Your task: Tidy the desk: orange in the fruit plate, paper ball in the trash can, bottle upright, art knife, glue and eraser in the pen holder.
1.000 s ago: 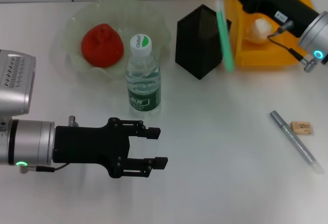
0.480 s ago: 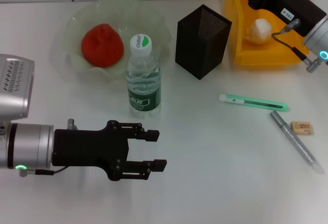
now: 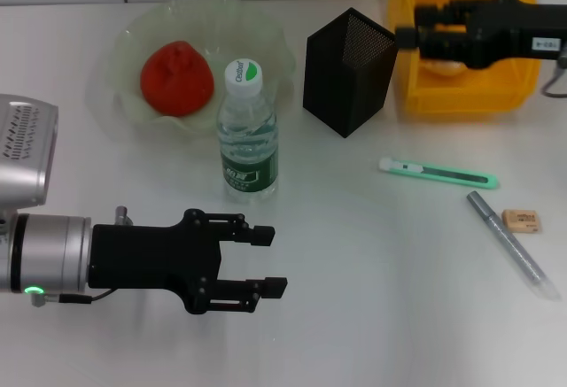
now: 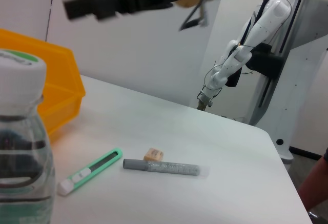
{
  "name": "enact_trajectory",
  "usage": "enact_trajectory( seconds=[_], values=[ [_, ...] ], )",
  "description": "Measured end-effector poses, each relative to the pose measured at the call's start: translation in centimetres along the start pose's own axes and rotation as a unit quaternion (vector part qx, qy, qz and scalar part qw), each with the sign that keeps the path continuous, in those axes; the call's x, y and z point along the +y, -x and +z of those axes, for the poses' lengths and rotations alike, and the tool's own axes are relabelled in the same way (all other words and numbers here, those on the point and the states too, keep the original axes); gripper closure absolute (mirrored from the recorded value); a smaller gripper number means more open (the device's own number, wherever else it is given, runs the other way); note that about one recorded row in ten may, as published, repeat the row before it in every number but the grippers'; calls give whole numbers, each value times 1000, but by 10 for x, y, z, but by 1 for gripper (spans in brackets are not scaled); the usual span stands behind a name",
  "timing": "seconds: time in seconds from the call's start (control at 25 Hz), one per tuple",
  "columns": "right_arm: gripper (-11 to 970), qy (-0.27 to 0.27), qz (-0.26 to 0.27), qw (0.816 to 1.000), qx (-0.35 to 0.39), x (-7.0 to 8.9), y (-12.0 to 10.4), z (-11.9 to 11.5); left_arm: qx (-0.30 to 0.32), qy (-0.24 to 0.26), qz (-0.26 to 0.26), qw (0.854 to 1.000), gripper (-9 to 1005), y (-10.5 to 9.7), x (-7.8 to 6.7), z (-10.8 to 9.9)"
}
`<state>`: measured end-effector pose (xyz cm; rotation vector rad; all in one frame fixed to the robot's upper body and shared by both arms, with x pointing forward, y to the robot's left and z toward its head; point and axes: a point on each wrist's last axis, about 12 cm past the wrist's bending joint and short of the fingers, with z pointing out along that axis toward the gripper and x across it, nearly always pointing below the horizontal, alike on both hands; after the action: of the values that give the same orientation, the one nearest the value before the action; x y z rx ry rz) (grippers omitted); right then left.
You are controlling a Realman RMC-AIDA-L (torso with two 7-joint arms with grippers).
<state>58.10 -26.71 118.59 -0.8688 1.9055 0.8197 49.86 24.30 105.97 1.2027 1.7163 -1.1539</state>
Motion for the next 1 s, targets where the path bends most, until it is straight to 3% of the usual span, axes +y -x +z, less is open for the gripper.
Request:
enact_trajectory(
  seconds=[0.04, 0.08, 0.16, 0.24, 0.36, 0.44, 0.48, 0.52, 0.6, 1.0],
  values=[
    [544, 0, 0, 1000, 0, 0, 0, 0, 0, 0, 0, 1000, 331, 0, 0, 0],
    [543, -1, -15, 998, 66, 9, 17, -7, 0, 0, 0, 1000, 331, 0, 0, 0],
    [451, 2, -26, 994, 104, 14, 24, -10, 0, -1, 0, 1000, 331, 0, 0, 0],
    [359, -7, -62, 969, 239, 23, 40, -13, -1, -1, -2, 1000, 331, 0, 0, 1],
    [169, -15, -81, 954, 289, 22, 41, -5, -1, -1, -3, 1000, 331, 0, 0, 1],
    [177, -14, -91, 946, 312, 22, 39, 0, -1, -1, -4, 1000, 331, 0, -1, 1],
    [180, -14, -108, 930, 350, 19, 35, 13, -1, -1, -5, 1000, 331, 0, 0, 1],
    [184, -14, -108, 930, 350, 19, 35, 13, -1, -1, -5, 1000, 331, 0, 0, 1],
    [192, -18, -124, 913, 389, 13, 26, 32, -2, -2, -6, 1000, 331, 0, -1, 2],
    [229, -23, -170, 907, 383, -9, 11, 74, -7, -3, -20, 1000, 332, 0, -1, 4]
  ],
)
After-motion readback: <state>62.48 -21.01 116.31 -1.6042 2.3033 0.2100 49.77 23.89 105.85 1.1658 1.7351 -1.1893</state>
